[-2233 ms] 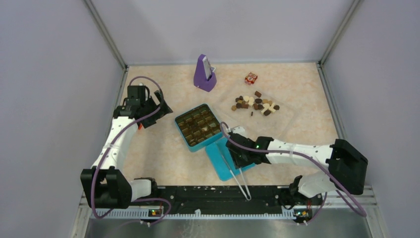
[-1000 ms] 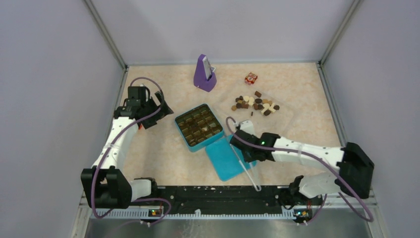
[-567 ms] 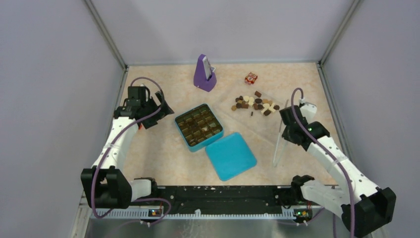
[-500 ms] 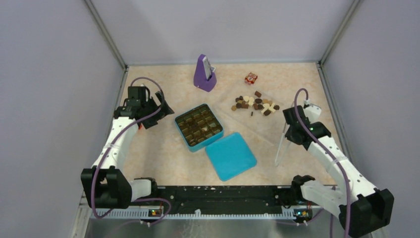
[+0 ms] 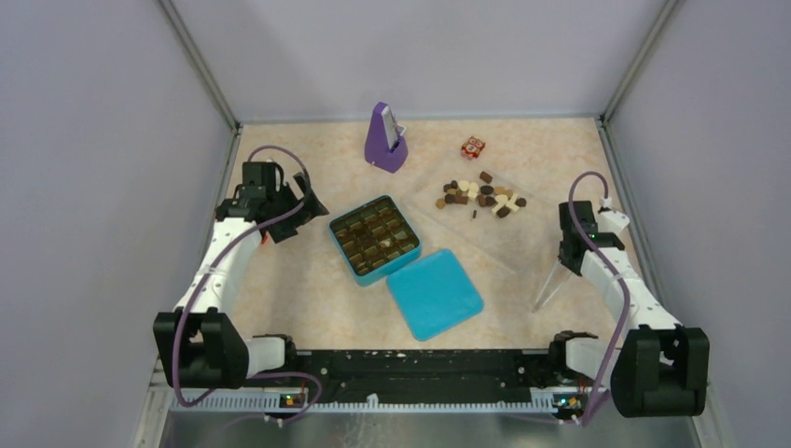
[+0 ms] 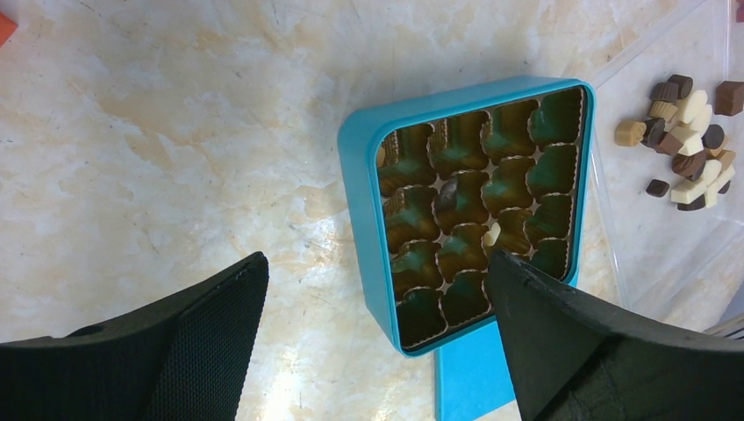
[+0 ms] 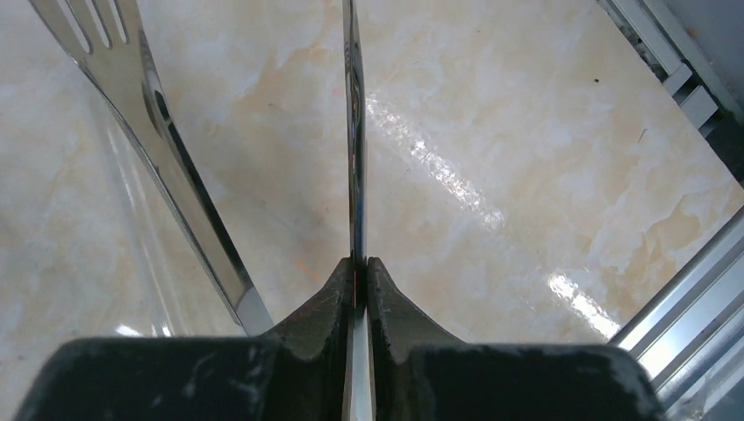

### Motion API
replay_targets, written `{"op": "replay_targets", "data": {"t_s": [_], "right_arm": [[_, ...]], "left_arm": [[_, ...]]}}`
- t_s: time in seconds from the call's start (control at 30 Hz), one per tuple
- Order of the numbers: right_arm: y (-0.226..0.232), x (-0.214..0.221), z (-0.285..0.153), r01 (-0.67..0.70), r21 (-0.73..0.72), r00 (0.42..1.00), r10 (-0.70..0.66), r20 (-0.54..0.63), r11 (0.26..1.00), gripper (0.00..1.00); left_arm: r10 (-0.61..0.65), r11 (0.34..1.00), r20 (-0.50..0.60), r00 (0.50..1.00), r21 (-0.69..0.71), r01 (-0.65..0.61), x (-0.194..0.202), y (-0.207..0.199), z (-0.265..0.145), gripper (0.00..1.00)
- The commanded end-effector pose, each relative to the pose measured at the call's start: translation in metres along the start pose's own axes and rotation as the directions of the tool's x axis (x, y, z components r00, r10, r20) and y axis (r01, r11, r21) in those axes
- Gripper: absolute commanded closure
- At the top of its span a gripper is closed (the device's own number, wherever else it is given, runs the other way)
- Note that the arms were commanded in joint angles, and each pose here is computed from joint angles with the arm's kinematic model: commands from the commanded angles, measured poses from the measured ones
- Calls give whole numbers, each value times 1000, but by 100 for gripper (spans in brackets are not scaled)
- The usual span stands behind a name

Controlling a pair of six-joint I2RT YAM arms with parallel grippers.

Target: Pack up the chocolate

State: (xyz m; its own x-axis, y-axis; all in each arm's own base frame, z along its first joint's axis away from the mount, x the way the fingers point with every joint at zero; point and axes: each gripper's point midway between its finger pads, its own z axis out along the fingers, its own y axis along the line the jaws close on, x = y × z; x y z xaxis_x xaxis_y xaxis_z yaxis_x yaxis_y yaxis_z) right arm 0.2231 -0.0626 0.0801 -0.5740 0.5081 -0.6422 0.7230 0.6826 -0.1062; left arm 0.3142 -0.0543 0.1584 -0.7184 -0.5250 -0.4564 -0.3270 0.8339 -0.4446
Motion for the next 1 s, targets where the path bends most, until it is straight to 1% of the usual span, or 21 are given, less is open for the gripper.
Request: {"op": "replay_targets", "data": {"t_s": [0.0, 0.1, 0.13, 0.2, 0.37, 0.43, 0.5, 0.63, 0.7, 0.8, 0.97], "right_arm": [[6, -15, 23, -96, -30, 995, 97, 37, 995, 89], [8, -15, 27, -102, -32, 994, 103, 24, 994, 68], [7, -17, 25, -107, -31, 994, 108, 29, 994, 60], [6, -21, 19, -127, -40, 991, 129, 39, 991, 46], [10, -15, 0, -197, -145, 979, 202, 24, 970, 27], [11, -3, -4, -222, -172, 975, 223, -11, 960, 21], [8, 10, -4, -246, -167, 969, 240, -51, 955, 17], [5, 30, 2, -276, -148, 960, 263, -97, 950, 15], [7, 36, 6, -268, -149, 961, 254, -111, 952, 17], [10, 38, 13, -248, -139, 966, 234, -112, 959, 25], [11, 37, 24, -204, -98, 977, 197, -82, 974, 38]], "left_arm": [[24, 999, 49, 999, 31, -26, -18, -10, -3, 1], [25, 999, 51, 998, 34, -27, -19, -12, -4, 1], [26, 999, 52, 998, 33, -28, -20, -12, -5, 1], [27, 999, 57, 998, 34, -29, -20, -12, -6, 1], [25, 999, 56, 998, 35, -27, -18, -11, -6, 1], [26, 999, 55, 998, 38, -28, -16, -10, -6, 1], [25, 999, 51, 998, 36, -26, -14, -9, -4, 1], [23, 999, 39, 999, 37, -24, -11, -7, -1, 1], [23, 999, 30, 999, 39, -24, -9, -7, 1, 1], [22, 999, 24, 999, 36, -23, -8, -6, 3, 1], [19, 999, 27, 999, 31, -20, -9, -6, 4, 1]]}}
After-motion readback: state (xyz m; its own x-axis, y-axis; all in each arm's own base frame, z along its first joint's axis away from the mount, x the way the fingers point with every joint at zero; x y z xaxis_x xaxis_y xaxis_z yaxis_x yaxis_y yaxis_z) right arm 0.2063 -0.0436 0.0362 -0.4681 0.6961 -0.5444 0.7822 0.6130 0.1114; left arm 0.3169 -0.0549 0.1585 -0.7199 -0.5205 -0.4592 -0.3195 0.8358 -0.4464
